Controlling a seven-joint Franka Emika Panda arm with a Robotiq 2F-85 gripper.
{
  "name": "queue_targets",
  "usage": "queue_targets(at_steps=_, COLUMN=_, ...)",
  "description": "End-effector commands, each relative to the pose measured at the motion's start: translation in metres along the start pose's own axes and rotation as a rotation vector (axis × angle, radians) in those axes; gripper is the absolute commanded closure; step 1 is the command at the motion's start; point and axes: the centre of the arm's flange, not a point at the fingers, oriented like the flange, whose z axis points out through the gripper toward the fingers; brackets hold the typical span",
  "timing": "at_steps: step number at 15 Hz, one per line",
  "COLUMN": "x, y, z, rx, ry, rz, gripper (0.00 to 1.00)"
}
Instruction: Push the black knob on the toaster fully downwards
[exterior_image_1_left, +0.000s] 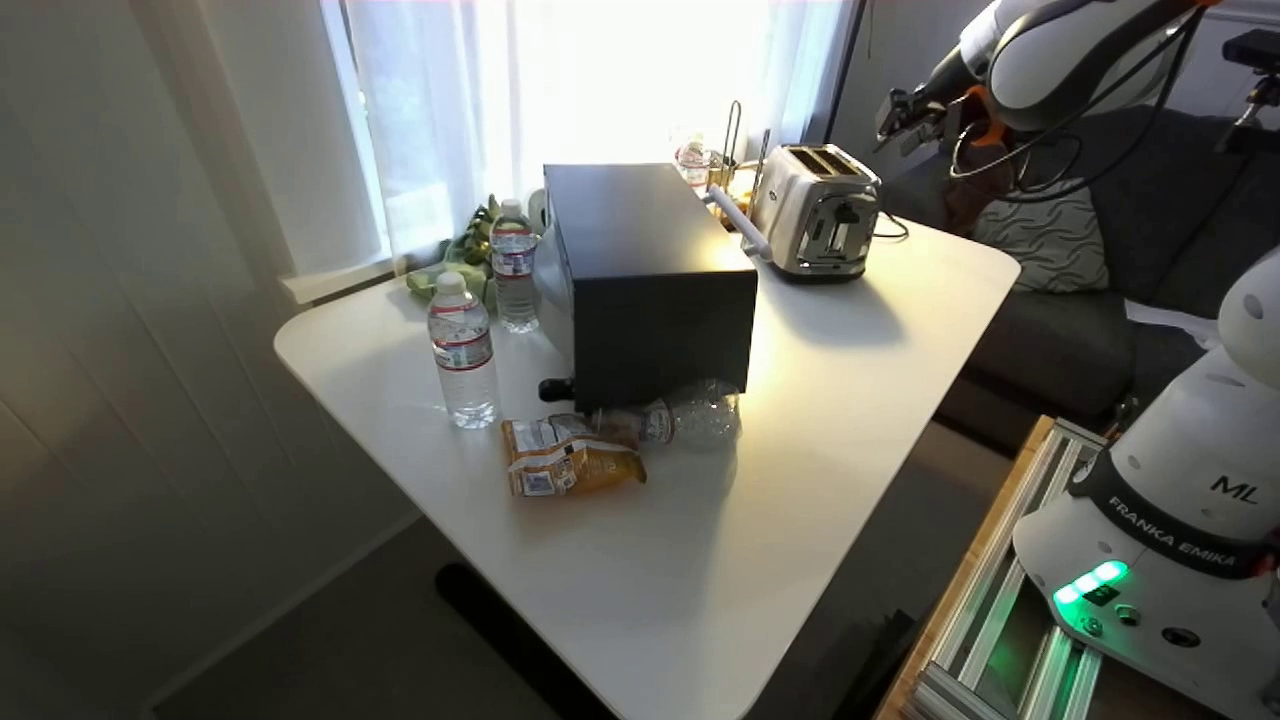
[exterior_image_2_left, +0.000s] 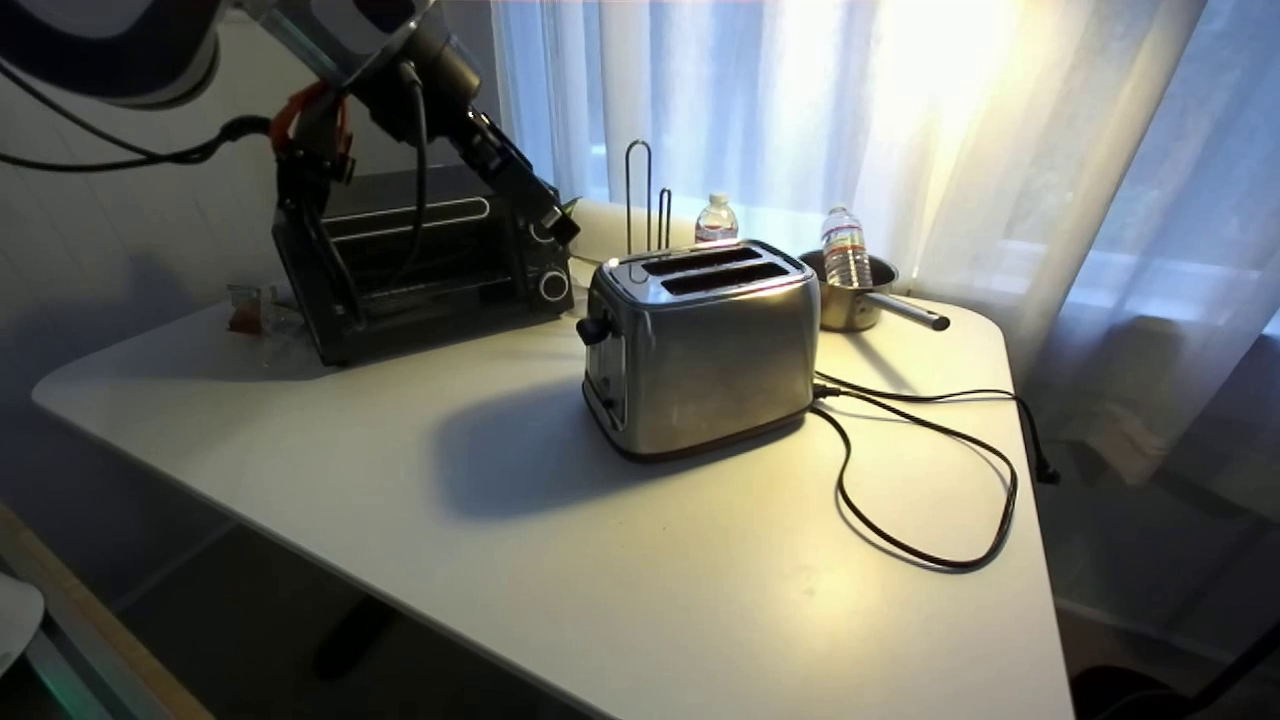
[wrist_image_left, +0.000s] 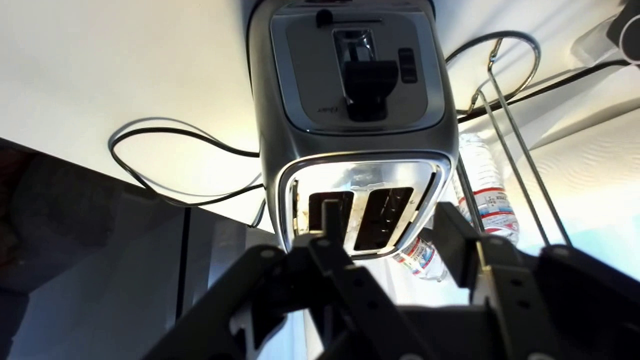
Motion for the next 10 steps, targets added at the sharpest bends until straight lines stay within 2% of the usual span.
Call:
queue_targets(at_steps=1, x=-0.025, y=0.005, z=-0.022, rx=0.001, ry=0.008, rz=-0.073, gripper=0.16)
queue_targets(at_steps=3, x=-0.017, y=0.001, z=-0.012, rx=0.003, ry=-0.043, rz=-0.112, gripper=0.04)
queue_targets(at_steps=4, x=-0.014, y=0.000, z=-0.009, rx=0.012, ry=-0.054, rz=-0.126, gripper=0.01)
queue_targets(at_steps=6, x=-0.011, y=0.004, z=-0.007, rx=0.043, ry=-0.063, rz=-0.146, gripper=0.00)
queue_targets(at_steps=7, x=-0.007, y=-0.008, z=0.005, rx=0.016, ry=-0.048, rz=-0.119, gripper=0.01)
queue_targets(at_steps=10, x=-0.008, y=-0.008, z=0.007, rx=0.031, ry=-0.056, rz=-0.139, gripper=0.00)
